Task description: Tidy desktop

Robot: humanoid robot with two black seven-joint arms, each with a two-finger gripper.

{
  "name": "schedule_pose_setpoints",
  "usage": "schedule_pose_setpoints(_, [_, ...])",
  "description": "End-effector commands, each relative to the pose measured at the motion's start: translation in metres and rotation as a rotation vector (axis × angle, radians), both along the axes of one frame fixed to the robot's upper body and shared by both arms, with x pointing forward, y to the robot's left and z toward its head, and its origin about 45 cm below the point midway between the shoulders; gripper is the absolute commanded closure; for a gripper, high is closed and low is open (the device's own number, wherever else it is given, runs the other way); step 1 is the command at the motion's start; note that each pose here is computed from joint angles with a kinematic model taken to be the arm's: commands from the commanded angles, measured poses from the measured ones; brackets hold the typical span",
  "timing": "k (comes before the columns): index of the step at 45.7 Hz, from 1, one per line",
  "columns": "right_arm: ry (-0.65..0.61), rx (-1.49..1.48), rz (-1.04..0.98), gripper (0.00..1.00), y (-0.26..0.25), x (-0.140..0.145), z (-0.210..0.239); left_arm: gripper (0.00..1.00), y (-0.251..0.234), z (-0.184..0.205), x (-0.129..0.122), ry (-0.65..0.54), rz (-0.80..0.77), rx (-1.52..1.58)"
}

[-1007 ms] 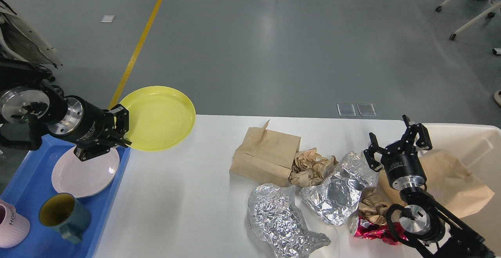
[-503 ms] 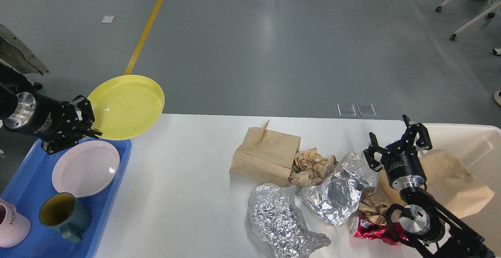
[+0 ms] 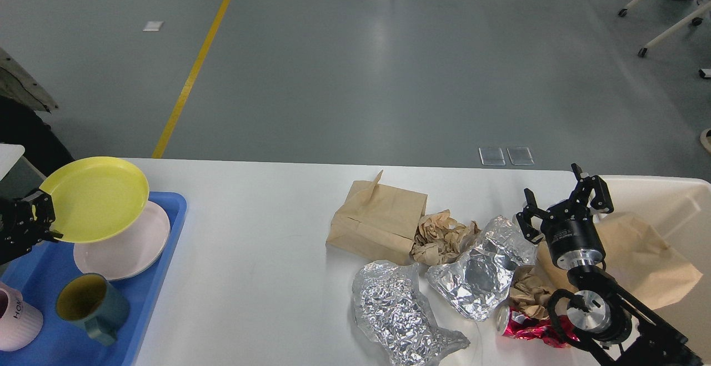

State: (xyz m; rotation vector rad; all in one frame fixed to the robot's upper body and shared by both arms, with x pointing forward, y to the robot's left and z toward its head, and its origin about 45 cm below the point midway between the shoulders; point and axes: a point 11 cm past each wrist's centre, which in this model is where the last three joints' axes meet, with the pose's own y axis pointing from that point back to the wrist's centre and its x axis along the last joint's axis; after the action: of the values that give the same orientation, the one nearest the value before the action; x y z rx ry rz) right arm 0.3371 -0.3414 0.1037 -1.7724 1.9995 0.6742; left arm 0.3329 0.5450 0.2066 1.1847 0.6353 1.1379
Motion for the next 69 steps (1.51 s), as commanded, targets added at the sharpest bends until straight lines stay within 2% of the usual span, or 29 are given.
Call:
schedule_pose_setpoints(1, [0.000, 0.000, 0.000, 0.00, 0.000, 0.000, 0.000, 1.00, -0.001, -0.020, -0.002, 0.008, 0.003, 0.023])
schedule_pose_setpoints(11, [-0.001, 0.000, 0.000, 0.00, 0.000, 0.000, 0.000, 1.00, -0.009, -0.054, -0.012, 0.071, 0.045, 0.076])
schedule_pose_setpoints(12, [-0.001, 0.000, 0.000, 0.00, 0.000, 0.000, 0.000, 0.30, -0.010, -0.055, -0.002, 0.023, 0.062, 0.141])
schedule_pose_setpoints(14, [-0.001, 0.000, 0.000, 0.00, 0.000, 0.000, 0.000, 0.26, -0.010, -0.056, -0.003, 0.026, 0.062, 0.146])
schedule_pose_setpoints(33, [-0.001, 0.000, 0.000, 0.00, 0.000, 0.000, 0.000, 0.06, -0.011, -0.053, -0.004, 0.050, 0.039, 0.142])
schedule_pose_setpoints(39, [-0.001, 0.000, 0.000, 0.00, 0.000, 0.000, 0.000, 0.05, -0.018, -0.040, 0.011, 0.009, 0.031, 0.108])
schedule_pose_setpoints(43, [-0.001, 0.000, 0.000, 0.00, 0.000, 0.000, 0.000, 0.04, -0.028, -0.013, 0.038, -0.097, 0.031, 0.064])
schedule_pose_setpoints(48, [-0.001, 0.000, 0.000, 0.00, 0.000, 0.000, 0.000, 0.04, -0.029, -0.001, 0.046, -0.166, 0.072, 0.000])
schedule_pose_setpoints(52, [0.000, 0.000, 0.000, 0.00, 0.000, 0.000, 0.000, 0.04, -0.025, 0.020, 0.054, -0.270, 0.141, -0.098])
schedule_pose_setpoints(55, [-0.001, 0.000, 0.000, 0.00, 0.000, 0.000, 0.000, 0.04, -0.021, 0.041, 0.059, -0.375, 0.195, -0.215])
schedule_pose_setpoints(63, [-0.001, 0.000, 0.000, 0.00, 0.000, 0.000, 0.000, 0.04, -0.055, 0.053, 0.079, -0.603, 0.272, -0.626])
schedule_pose_setpoints(69, [0.000, 0.000, 0.000, 0.00, 0.000, 0.000, 0.000, 0.04, -0.054, 0.073, 0.087, -0.810, 0.402, -0.891])
